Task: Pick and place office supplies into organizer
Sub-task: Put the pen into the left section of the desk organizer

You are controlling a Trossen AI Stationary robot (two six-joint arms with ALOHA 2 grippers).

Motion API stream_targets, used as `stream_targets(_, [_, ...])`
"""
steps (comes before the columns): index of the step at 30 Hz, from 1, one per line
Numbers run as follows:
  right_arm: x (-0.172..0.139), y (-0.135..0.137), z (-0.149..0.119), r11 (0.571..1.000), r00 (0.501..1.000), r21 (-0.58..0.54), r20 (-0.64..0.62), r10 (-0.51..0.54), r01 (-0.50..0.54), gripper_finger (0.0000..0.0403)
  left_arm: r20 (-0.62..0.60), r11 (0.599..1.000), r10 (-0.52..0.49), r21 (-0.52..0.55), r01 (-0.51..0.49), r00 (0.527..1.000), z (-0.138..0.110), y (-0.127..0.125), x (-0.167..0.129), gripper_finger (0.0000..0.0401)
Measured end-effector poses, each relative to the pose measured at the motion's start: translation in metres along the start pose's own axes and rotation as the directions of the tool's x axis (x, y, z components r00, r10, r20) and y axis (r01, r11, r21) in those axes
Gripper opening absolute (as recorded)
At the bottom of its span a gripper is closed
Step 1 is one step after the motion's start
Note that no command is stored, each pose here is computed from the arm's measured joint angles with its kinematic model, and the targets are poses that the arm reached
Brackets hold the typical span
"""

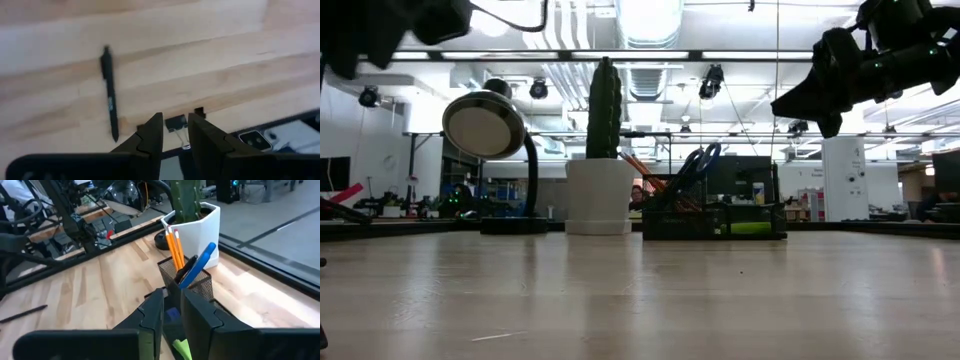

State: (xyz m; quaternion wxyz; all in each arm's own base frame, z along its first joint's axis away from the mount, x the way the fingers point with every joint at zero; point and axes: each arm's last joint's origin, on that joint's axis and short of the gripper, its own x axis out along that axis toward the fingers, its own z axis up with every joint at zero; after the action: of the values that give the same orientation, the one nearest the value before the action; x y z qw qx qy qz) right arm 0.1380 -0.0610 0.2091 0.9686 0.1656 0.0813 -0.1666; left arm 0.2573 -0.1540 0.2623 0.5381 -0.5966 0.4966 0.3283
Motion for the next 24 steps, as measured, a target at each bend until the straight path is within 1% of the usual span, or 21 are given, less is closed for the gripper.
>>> stream_targets(2, [0.000,0.000,0.000,1.000,1.000,0.001,-0.002,-0.001,0.001,0.0057,-0.001,0.999,0.010,-0.050,-0.010,1.000,-0.003,0.003,0.002,0.0074])
stream_targets(5, [0.001,-0.001,-0.003,1.000,1.000,0.011,-0.027,-0.010,0.010,0.0057,0.000,0.996,0.029,-0.089,-0.028,1.000,-0.009,0.007,0.006,0.0074])
stream_targets(10, [0.003,-0.003,-0.007,0.995,0.998,0.097,-0.061,-0.018,0.024,0.0057,0.011,0.996,0.080,-0.032,-0.080,0.997,-0.018,0.013,0.021,0.0074])
stream_targets(13, [0.004,-0.003,-0.008,0.990,0.998,0.139,-0.062,-0.017,0.026,0.0057,-0.002,0.995,0.095,-0.042,-0.095,0.995,-0.022,0.013,0.028,0.0074])
stream_targets(15, [0.004,-0.003,-0.007,0.989,0.998,0.146,-0.061,-0.016,0.025,0.0057,-0.008,0.995,0.097,-0.035,-0.098,0.995,-0.025,0.012,0.034,0.0074])
stream_targets(19, [0.004,-0.002,-0.006,0.989,0.998,0.145,-0.058,-0.014,0.022,0.0057,0.006,0.990,0.138,-0.017,-0.138,0.990,-0.029,0.015,0.044,0.0074])
stream_targets(24, [0.004,-0.002,-0.006,0.984,0.998,0.178,-0.059,-0.007,0.018,0.0057,-0.023,0.978,0.208,0.012,-0.208,0.978,-0.038,0.023,0.056,0.0074])
